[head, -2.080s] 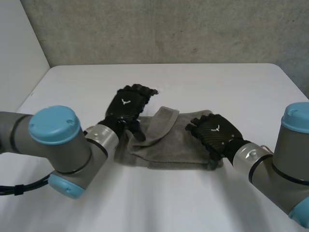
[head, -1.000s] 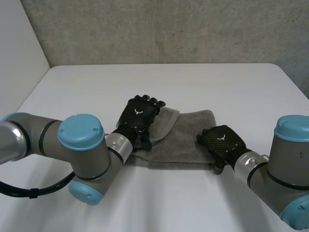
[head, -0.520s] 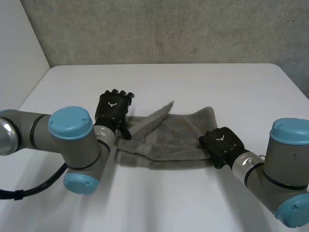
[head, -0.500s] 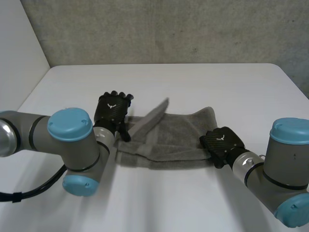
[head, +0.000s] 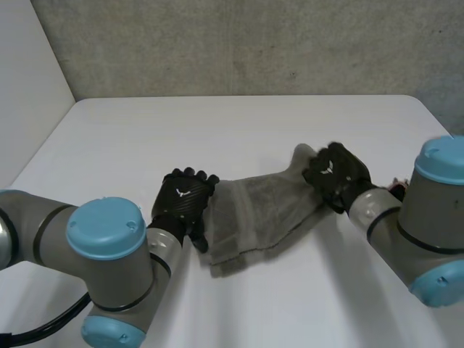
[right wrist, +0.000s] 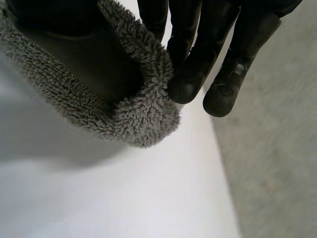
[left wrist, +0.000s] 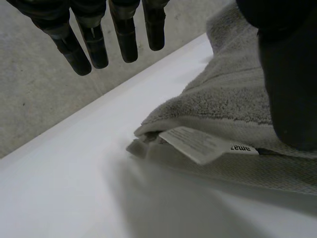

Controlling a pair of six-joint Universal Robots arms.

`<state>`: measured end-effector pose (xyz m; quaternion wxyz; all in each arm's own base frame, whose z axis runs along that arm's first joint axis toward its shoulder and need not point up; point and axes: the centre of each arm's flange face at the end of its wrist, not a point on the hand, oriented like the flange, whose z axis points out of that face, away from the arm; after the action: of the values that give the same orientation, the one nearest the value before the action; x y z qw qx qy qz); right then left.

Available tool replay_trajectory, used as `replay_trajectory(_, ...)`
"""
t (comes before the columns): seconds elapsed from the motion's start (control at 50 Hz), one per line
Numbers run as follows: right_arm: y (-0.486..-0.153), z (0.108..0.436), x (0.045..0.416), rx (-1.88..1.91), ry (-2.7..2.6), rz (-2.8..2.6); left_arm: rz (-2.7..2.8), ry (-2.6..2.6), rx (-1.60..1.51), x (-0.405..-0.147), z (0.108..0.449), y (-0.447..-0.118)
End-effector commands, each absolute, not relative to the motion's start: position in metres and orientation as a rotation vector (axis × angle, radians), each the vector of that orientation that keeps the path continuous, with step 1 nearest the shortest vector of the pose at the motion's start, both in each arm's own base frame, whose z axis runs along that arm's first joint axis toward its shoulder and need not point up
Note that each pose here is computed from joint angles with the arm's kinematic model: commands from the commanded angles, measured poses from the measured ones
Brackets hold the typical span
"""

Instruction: Fold the towel.

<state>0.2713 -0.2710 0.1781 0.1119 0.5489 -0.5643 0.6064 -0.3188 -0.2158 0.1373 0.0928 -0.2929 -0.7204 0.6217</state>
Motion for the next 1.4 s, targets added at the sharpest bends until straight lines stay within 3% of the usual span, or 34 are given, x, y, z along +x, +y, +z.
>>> replay_trajectory(0.02,-0.224,0.197,0.344,1.895,-1.333,2.001,1.93,-2.153,-0.776,-0.301,0.155,-0.234)
replay_trajectory(0.1,-0.183,0.163,0.375,2.2,-1.279,2.008,1.991,-2.21,-0.684,-0.28,0.162,-0.255)
replay_trajectory(0.2,-0.156,0.136,0.378,2.436,-1.335,1.906,2.017,-2.24,-0.627,-0.267,0.165,-0.266)
replay_trajectory(0.32,-0.152,0.132,0.37,2.504,-1.446,1.825,2.041,-2.227,-0.603,-0.263,0.172,-0.269)
replay_trajectory(0.42,-0.174,0.168,0.349,2.323,-1.552,1.925,2.095,-2.163,-0.582,-0.267,0.184,-0.275)
replay_trajectory(0.58,-0.194,0.195,0.32,2.002,-1.955,2.046,2.161,-2.028,-0.551,-0.285,0.205,-0.279)
replay_trajectory(0.8,-0.232,0.199,0.284,1.469,-2.596,2.066,2.056,-1.967,-0.528,-0.311,0.198,-0.262)
replay_trajectory(0.92,-0.245,0.201,0.276,1.323,-2.702,2.087,2.016,-1.941,-0.573,-0.328,0.193,-0.249)
replay_trajectory(1.06,-0.254,0.194,0.28,1.27,-2.756,2.072,1.932,-1.988,-0.624,-0.338,0.169,-0.238)
replay_trajectory(1.26,-0.277,0.131,0.291,1.151,-2.967,1.827,1.753,-2.191,-0.715,-0.329,0.12,-0.229)
replay_trajectory(1.4,-0.272,0.129,0.302,1.185,-2.943,1.809,1.727,-2.221,-0.724,-0.326,0.122,-0.225)
